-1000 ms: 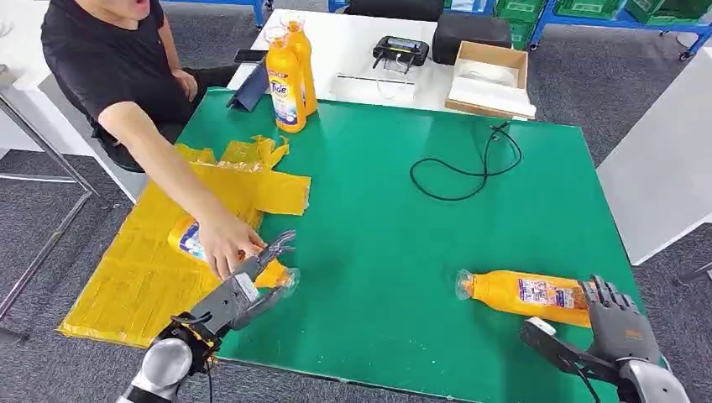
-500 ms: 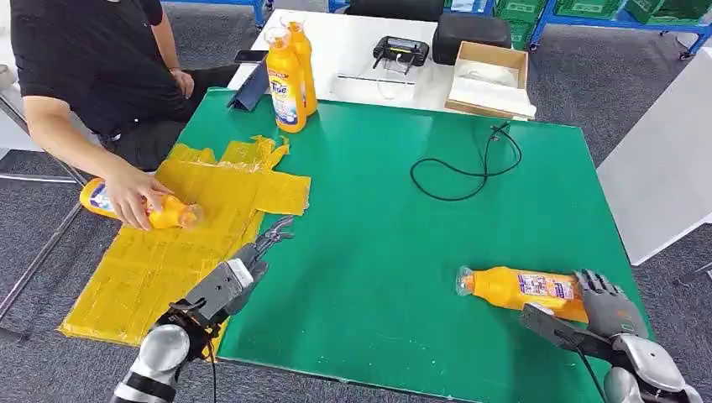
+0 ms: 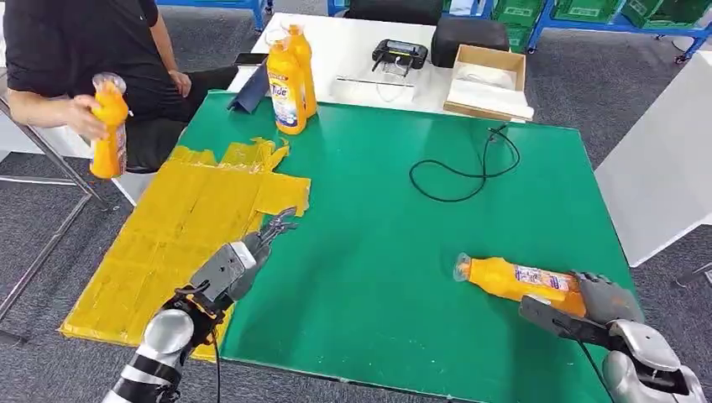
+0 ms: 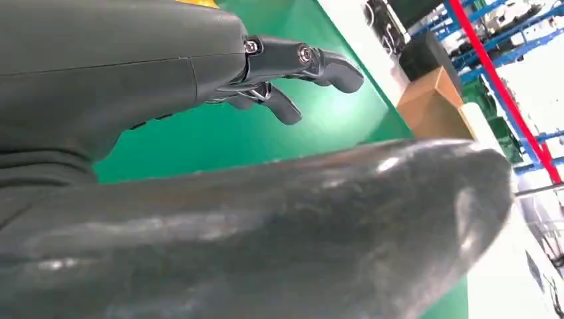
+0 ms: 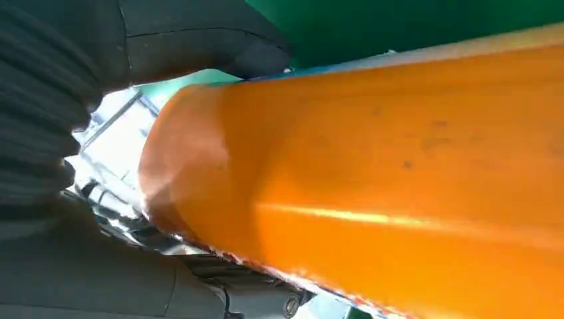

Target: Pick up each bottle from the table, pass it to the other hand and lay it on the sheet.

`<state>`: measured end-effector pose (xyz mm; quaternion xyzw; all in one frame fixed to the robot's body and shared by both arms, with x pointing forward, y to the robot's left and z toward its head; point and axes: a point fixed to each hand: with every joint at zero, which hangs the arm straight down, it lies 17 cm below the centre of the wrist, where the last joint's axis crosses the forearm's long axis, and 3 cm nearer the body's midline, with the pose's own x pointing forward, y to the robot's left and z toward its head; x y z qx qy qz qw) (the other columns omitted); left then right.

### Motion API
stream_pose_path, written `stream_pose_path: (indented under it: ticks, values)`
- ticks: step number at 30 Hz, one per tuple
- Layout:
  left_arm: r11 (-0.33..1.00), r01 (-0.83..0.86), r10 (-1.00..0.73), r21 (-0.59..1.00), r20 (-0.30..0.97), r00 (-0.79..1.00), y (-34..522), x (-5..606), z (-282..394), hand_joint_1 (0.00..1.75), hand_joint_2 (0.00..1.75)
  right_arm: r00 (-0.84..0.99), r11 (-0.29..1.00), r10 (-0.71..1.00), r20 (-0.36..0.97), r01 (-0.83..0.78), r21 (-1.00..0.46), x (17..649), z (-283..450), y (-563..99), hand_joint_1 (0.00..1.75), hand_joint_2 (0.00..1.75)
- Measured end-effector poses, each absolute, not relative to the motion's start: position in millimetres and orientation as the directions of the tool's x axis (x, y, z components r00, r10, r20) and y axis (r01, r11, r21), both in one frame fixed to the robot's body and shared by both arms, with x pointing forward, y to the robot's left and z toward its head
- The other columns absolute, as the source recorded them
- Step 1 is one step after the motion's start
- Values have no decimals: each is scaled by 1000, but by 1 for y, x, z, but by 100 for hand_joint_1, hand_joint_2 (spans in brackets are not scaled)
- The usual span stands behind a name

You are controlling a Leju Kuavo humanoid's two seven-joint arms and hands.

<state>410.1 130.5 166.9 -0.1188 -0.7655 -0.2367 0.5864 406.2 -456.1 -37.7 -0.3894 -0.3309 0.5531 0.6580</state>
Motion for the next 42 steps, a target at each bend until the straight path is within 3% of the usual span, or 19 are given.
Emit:
stream_pose_path:
  ticks: [4,6,10,13,14,17,24,31,42]
  values:
    - [859,480,-56,179,964,-259,127,408,166,0,0,160,173,981,110,-461,-870,408,-39,-434,175,175]
    - [858,492,-25,147,969,-244,127,404,164,0,0,151,312,950,273,-436,-844,408,-37,-404,175,175]
    - [857,512,37,62,983,-182,129,385,149,0,0,174,743,652,738,-342,-575,399,-10,-310,175,175]
    - [851,525,97,-6,984,-146,126,376,150,0,0,168,871,442,881,-315,-377,385,14,-258,175,175]
    - [848,528,118,-28,984,-136,124,373,151,0,175,157,892,392,907,-307,-332,380,23,-246,175,175]
    - [841,535,168,-81,979,-116,120,366,154,0,175,105,923,278,955,-304,-235,370,52,-210,175,175]
    - [819,562,223,-111,966,-134,107,356,169,0,175,33,907,207,978,-381,-179,346,80,-144,175,175]
    - [802,594,216,-61,957,-192,87,345,184,0,175,-5,864,182,983,-476,-162,325,90,-92,175,175]
    - [686,710,360,-158,922,-141,41,319,210,0,175,-120,708,210,970,-665,-236,294,106,-13,175,175]
